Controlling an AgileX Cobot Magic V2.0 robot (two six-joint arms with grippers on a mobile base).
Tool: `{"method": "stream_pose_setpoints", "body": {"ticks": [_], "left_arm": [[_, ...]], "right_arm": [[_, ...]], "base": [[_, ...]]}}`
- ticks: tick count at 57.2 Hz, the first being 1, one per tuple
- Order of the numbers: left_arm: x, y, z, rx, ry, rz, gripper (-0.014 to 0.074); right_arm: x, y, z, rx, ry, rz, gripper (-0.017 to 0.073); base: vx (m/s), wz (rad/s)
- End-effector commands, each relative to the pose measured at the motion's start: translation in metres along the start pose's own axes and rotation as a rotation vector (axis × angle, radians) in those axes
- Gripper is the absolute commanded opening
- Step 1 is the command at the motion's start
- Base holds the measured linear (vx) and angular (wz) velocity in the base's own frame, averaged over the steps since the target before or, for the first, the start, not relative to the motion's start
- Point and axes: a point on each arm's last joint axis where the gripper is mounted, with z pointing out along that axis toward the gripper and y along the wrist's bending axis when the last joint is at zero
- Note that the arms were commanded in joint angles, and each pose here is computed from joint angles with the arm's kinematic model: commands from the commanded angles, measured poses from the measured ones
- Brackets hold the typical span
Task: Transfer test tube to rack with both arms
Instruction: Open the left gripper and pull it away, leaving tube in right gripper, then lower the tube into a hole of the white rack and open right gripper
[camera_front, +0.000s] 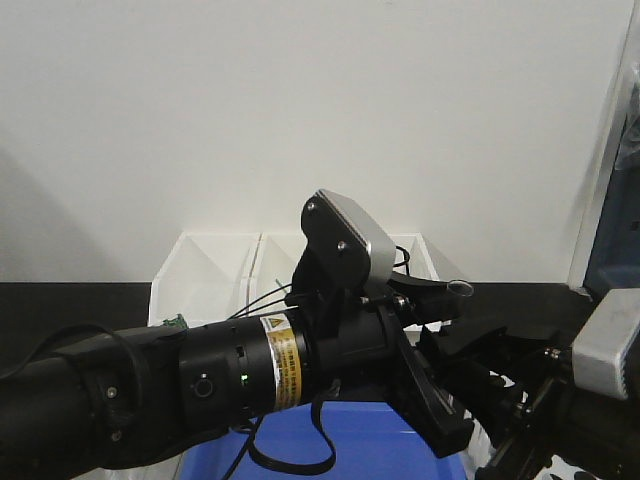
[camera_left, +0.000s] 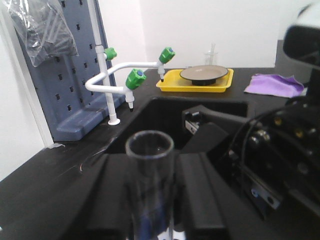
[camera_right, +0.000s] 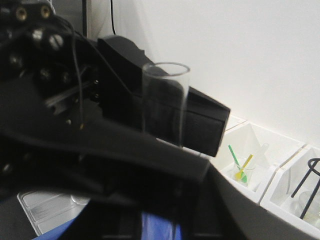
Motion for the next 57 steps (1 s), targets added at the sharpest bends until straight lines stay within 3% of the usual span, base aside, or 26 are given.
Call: {"method": "stream_pose_setpoints", "body": {"ticks": [1, 7, 14, 19, 24, 31, 38, 45, 57], "left_arm": [[-0.034, -0.005, -0.012, 0.016, -0.108, 0.006, 0.0498], [-0.045, -0.007, -0.021, 0.002, -0.129, 0.019, 0.0535], [-0.065, -0.005, -0.041, -0.1, -0.13, 0.066, 0.0503], [-0.08, -0.004, -0.062, -0.199, -0.114, 0.141, 0.0417], [-0.09, -0.006, -0.087, -0.29, -0.107, 0.172, 0.0269], [-0.086, -0.008, -0.117, -0.407, -0.067, 0.16, -0.001], [-0.078, -0.011, -0.144, -0.504, -0.033, 0.134, -0.001], [-0.072, -0.014, -0.162, -0.553, -0.023, 0.09, -0.0008], [-0.066, -0.016, -0.172, -0.585, -0.004, 0.073, -0.0008]], "right_arm": [[-0.019, 0.0, -0.001, -0.014, -0.092, 0.004, -0.0012], [-0.018, -0.001, -0.001, -0.006, -0.085, 0.004, -0.0012], [-0.013, -0.006, -0.001, 0.054, -0.037, 0.004, -0.0012], [-0.008, -0.014, -0.002, 0.136, 0.023, -0.018, -0.001], [-0.004, -0.027, -0.007, 0.227, 0.053, -0.035, -0.0008], [-0.003, -0.054, -0.025, 0.368, 0.021, -0.012, -0.0008], [0.01, -0.072, -0.045, 0.48, -0.027, 0.011, -0.0008], [0.036, -0.079, -0.049, 0.531, -0.088, 0.004, -0.0008], [0.053, -0.083, -0.039, 0.475, -0.206, 0.005, -0.0008]], "base": [[0.0, 0.0], [0.0, 0.0], [0.0, 0.0], [0.0, 0.0], [0.0, 0.0], [0.0, 0.0], [0.0, 0.0], [0.0, 0.0], [0.0, 0.0]]}}
